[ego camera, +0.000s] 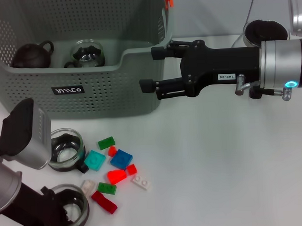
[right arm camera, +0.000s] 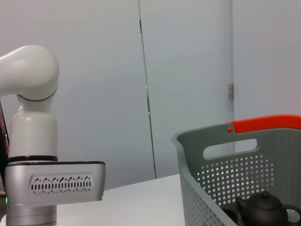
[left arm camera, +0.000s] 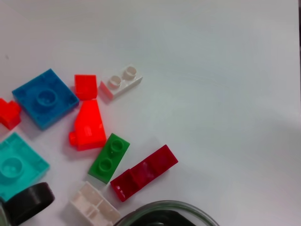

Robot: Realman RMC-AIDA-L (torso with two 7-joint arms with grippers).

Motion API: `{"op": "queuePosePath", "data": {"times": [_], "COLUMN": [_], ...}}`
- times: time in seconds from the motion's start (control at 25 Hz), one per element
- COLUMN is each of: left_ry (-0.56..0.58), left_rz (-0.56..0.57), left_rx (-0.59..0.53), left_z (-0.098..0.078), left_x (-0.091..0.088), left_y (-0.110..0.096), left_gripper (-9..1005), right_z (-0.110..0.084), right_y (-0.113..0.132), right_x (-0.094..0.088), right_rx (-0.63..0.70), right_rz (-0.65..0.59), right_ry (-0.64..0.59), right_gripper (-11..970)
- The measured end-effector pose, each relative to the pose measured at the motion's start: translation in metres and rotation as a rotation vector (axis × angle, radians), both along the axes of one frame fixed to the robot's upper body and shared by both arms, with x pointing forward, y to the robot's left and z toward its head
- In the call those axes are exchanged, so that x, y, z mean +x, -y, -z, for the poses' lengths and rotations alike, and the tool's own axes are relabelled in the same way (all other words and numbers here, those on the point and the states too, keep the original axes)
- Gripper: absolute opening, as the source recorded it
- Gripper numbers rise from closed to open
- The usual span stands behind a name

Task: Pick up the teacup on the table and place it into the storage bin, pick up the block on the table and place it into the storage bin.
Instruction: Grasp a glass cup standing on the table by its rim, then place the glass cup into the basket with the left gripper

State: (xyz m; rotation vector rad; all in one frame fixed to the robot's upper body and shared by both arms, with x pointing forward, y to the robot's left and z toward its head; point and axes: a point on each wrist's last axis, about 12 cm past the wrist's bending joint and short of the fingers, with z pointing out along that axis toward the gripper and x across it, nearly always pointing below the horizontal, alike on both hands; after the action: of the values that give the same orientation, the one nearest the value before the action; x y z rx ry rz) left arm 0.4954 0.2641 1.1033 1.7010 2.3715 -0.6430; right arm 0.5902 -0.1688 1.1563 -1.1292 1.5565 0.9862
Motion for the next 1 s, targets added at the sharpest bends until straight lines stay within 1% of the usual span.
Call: {"op": "queuePosePath", "data": {"times": [0.36,0.8,1.0], "left_ry": [0.01,0.01,0.006], "left_rz": [0.003,0.0,-0.037], "left_rx": [0.003,-0.004,0.005], "left_z": [0.0,-0.0012,-0.0036], "left_x": [0.0011,0.0004,0.0048], "left_y": [0.0008,0.0009,-0.0002], "left_gripper": [115,114,99], "right_z": [0.0,0.0007,0.0009], "right_y": [0.0001,0.0008,0.0009], "right_x": [0.0,-0.0006,-0.0009], "right_rx": [0.0,-0.003,-0.003], "right_rz": [0.0,-0.003,-0.004], "right_ry": [0.0,0.011,0.013], "right_gripper": [919,918,918]}}
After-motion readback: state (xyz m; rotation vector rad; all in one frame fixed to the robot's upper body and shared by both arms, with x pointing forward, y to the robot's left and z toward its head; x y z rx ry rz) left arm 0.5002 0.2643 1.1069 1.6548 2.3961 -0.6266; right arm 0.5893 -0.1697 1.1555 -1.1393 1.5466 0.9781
